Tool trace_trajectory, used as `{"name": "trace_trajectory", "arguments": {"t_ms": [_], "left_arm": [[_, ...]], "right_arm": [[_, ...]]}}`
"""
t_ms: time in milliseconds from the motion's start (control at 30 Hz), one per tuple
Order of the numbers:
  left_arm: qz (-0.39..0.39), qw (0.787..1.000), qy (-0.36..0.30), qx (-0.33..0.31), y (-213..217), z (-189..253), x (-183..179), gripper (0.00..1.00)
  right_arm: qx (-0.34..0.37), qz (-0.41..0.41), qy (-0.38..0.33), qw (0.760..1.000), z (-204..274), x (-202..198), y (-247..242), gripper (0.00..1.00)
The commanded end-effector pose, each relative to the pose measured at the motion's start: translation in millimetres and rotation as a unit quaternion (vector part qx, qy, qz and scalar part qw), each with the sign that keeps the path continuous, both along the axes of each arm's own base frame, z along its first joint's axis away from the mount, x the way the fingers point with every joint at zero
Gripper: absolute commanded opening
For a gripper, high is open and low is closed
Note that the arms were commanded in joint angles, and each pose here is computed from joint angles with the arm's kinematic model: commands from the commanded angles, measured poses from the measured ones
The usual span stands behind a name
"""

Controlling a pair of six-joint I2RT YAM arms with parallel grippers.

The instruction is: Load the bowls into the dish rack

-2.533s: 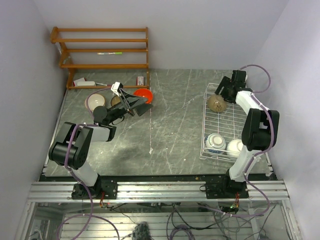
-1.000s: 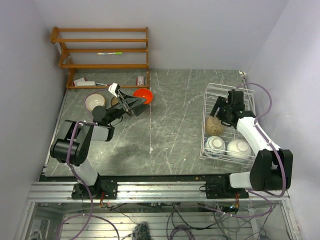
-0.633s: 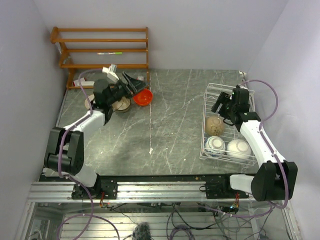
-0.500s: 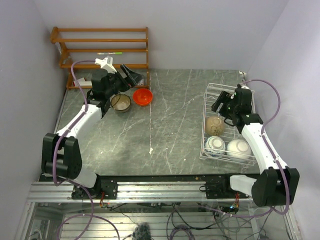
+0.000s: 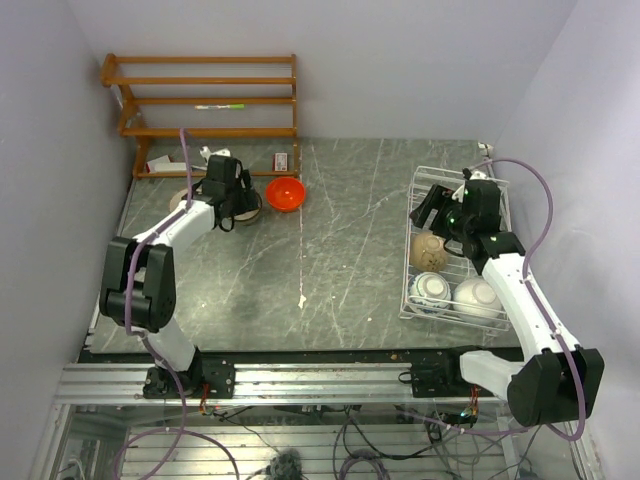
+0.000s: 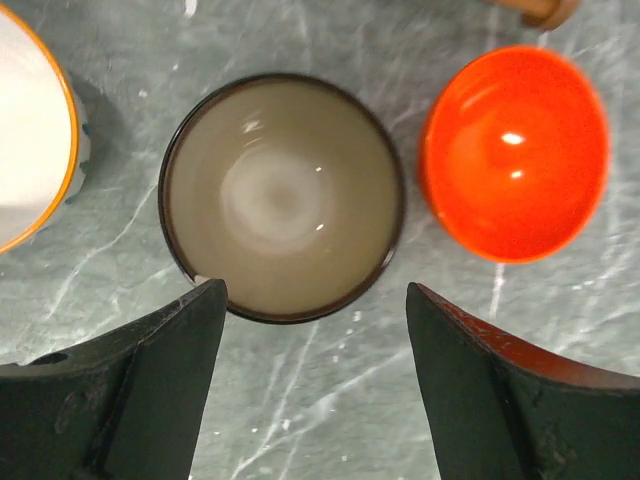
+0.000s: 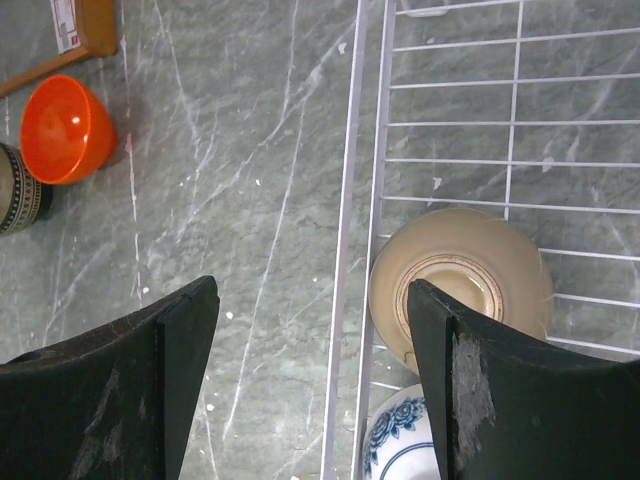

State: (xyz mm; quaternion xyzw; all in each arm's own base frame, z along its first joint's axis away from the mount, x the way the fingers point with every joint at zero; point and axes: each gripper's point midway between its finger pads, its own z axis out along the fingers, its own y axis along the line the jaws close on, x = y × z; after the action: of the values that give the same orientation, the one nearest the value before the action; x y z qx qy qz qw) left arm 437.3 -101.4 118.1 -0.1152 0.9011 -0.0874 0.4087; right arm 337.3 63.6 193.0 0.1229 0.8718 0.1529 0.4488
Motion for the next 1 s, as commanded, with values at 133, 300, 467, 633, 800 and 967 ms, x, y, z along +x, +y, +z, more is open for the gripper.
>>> {"name": "trace_trajectory", "arguments": {"t_ms": [133, 300, 467, 633, 800, 967], "left_arm": [[-0.041, 0.993, 0.025, 0.112, -6, -33, 7, 0.8], [-0.061, 0.986, 0.02, 0.152, -16, -41, 13, 0.79], [-0.076, 0.98, 0.025, 0.181, -20, -50, 15, 0.75], [-0.07, 0.978, 0.032, 0.194, -14, -57, 13, 0.56], [-0.062, 0.976, 0.042, 0.206, -8, -64, 9, 0.45], [-0.061, 0.976, 0.043, 0.205, -7, -70, 7, 0.33]], "right_arm": [[-0.012, 0.019, 0.013, 1.0, -17, -2, 5, 0.76], [-0.02, 0.019, 0.016, 0.999, -19, -3, 3, 0.76], [-0.026, 0.017, 0.019, 0.999, -20, -5, 0, 0.76], [-0.03, 0.015, 0.019, 0.999, -18, -8, -2, 0.76], [-0.032, 0.013, 0.017, 0.999, -16, -9, -3, 0.76], [-0.036, 0.011, 0.014, 0.999, -11, -11, -4, 0.76]]}}
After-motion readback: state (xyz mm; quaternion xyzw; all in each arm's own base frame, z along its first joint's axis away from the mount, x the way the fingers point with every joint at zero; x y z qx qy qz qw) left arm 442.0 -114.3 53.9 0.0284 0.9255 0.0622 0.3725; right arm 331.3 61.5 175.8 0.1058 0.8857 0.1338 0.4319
